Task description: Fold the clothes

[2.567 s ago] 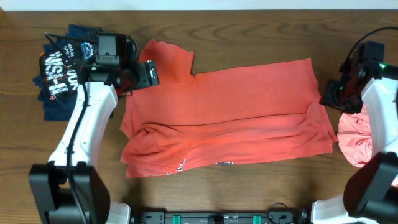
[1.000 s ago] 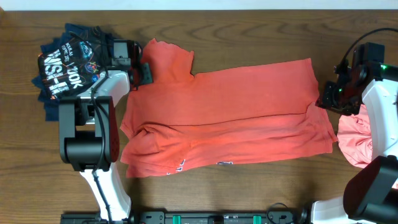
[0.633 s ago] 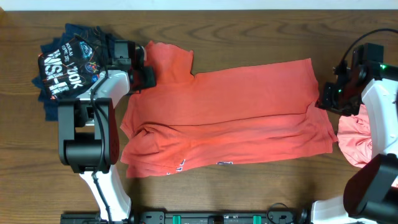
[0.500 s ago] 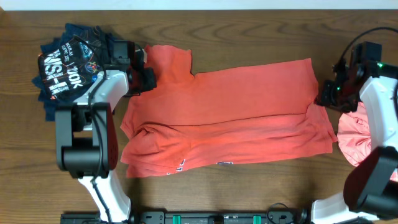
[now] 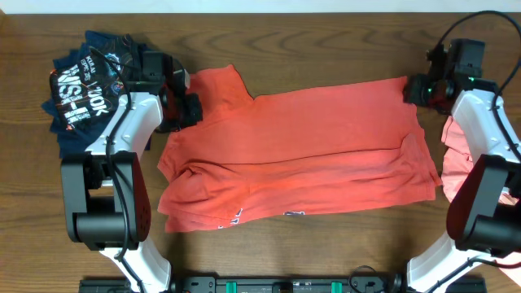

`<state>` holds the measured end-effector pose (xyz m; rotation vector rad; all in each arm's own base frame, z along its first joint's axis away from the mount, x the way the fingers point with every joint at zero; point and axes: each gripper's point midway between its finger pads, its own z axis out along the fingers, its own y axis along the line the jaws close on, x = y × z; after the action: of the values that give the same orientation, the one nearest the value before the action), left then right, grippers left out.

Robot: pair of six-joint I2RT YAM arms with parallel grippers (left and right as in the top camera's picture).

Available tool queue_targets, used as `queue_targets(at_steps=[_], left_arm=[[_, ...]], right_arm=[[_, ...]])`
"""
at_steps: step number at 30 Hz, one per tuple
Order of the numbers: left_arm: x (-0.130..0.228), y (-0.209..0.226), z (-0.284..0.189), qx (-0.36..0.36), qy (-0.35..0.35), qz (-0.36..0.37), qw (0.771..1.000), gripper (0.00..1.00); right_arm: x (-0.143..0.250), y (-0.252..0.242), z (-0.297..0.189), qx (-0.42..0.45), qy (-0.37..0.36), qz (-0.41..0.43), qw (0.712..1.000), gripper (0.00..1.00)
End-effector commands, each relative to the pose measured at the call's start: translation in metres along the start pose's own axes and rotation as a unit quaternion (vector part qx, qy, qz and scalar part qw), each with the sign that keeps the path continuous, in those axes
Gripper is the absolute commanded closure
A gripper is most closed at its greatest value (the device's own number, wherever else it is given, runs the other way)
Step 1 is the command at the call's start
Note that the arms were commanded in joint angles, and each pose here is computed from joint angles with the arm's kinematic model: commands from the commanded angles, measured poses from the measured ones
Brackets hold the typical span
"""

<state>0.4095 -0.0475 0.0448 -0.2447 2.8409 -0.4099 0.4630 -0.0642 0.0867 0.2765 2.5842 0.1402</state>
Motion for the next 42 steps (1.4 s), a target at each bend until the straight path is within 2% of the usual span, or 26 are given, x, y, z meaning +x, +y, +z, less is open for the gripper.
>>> queue_targets(at_steps=[1, 11, 20, 24, 26, 27, 31, 35, 42], left_arm=[[0.006, 0.0, 0.001, -0.002, 0.011, 0.0, 1.0, 0.94], [0.004, 0.0, 0.001, -0.001, 0.006, 0.001, 1.0, 0.94], [0.005, 0.0, 0.001, -0.001, 0.009, 0.0, 1.0, 0.94], [0.005, 0.0, 0.001, -0.001, 0.009, 0.0, 1.0, 0.94], [0.005, 0.0, 0.001, -0.001, 0.008, 0.0, 1.0, 0.94], [0.005, 0.0, 0.001, -0.001, 0.008, 0.0, 1.0, 0.94], [0.005, 0.0, 0.001, -0.001, 0.009, 0.0, 1.0, 0.94], [0.005, 0.0, 0.001, -0.001, 0.009, 0.0, 1.0, 0.94], [0.004, 0.0, 0.0, 0.0, 0.007, 0.001, 1.0, 0.94]], right_arm=[[-0.009, 0.014, 0.011, -0.01, -0.001, -0.022, 1.0, 0.46], [-0.032, -0.003, 0.067, 0.031, 0.003, -0.013, 0.999, 0.39], [-0.02, -0.004, 0.113, 0.03, 0.011, 0.033, 0.999, 0.35], [-0.019, 0.0, 0.119, 0.028, 0.01, 0.046, 0.999, 0.37], [-0.018, 0.002, 0.12, 0.03, 0.01, 0.046, 0.998, 0.42], [-0.018, 0.003, 0.12, 0.03, 0.011, 0.046, 0.998, 0.47], [-0.017, 0.004, 0.12, 0.032, 0.01, 0.055, 0.998, 0.79], [-0.017, 0.004, 0.12, 0.033, 0.012, 0.058, 0.998, 0.99], [-0.012, -0.002, 0.112, 0.045, 0.029, 0.065, 0.996, 0.99]])
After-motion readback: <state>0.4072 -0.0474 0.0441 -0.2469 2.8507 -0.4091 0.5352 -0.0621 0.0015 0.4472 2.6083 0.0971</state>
